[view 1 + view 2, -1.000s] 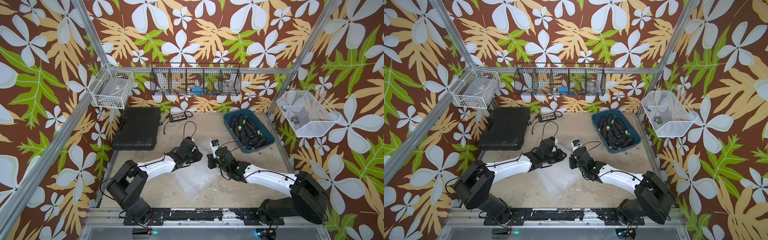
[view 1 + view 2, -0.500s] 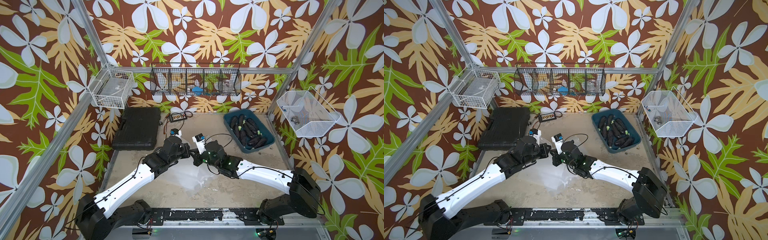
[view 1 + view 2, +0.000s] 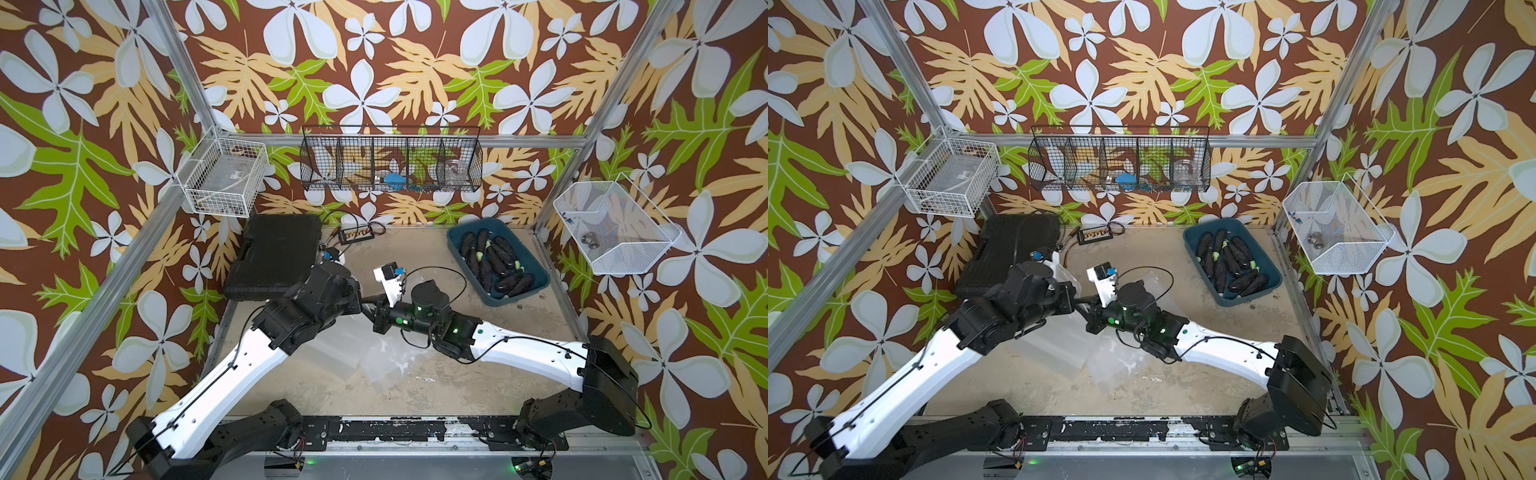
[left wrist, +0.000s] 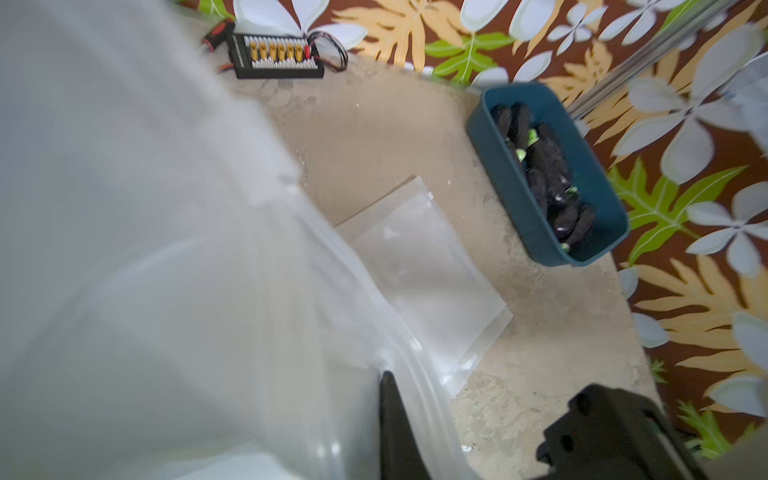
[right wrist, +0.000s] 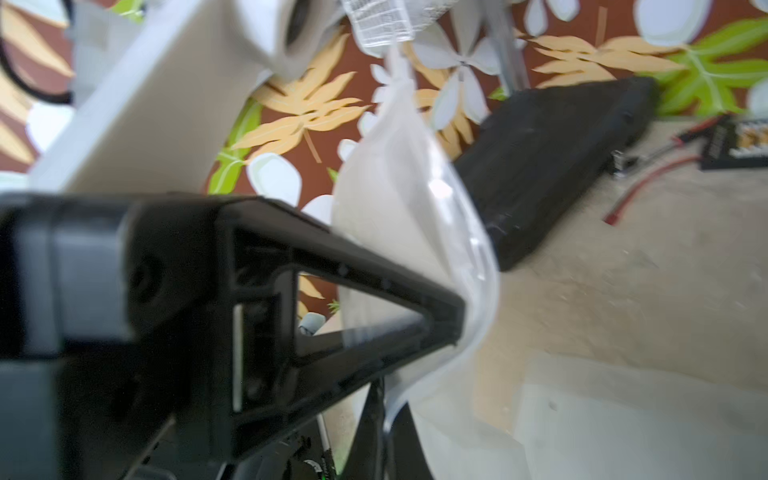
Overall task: Place the eggplant in a zip-top bag and seal the zipper
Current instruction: Open the zipper food storage bag, then pick up the eggplant from the basket, then place the eggplant in the zipper food storage bag.
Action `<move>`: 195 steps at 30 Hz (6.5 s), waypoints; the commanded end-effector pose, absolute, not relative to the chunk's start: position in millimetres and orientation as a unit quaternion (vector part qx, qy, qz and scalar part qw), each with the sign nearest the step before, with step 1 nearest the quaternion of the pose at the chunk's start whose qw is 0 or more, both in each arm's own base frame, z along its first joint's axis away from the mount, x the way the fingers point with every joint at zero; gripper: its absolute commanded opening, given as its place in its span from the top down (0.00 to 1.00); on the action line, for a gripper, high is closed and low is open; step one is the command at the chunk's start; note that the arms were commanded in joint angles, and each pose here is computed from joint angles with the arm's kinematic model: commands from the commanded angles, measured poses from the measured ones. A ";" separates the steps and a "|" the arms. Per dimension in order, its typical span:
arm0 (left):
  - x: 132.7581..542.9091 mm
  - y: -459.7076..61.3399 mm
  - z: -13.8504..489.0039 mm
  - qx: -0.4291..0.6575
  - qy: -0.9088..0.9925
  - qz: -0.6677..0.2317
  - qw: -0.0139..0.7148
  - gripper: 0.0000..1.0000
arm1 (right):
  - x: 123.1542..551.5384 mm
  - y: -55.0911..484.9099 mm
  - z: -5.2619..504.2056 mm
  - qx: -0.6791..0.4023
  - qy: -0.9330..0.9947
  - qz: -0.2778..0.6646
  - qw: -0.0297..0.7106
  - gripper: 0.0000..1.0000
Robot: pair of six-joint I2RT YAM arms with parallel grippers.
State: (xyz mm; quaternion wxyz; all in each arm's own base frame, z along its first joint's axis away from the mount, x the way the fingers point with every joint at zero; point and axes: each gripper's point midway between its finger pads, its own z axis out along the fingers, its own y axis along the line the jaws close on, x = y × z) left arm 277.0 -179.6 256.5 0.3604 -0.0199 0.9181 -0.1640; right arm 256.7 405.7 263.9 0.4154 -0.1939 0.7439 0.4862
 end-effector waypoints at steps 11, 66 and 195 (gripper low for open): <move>320.8 -307.0 147.3 0.108 0.952 -0.187 0.218 1.00 | 315.9 261.9 136.0 -0.001 0.845 0.372 0.384 0.99; 349.9 -391.7 97.1 0.207 0.943 -0.204 0.162 0.95 | 463.5 -9.9 79.8 0.153 0.913 0.005 0.378 0.37; 326.3 -377.7 126.2 0.174 0.927 -0.288 0.164 0.99 | 252.9 182.9 147.3 -0.101 0.941 0.245 0.209 0.81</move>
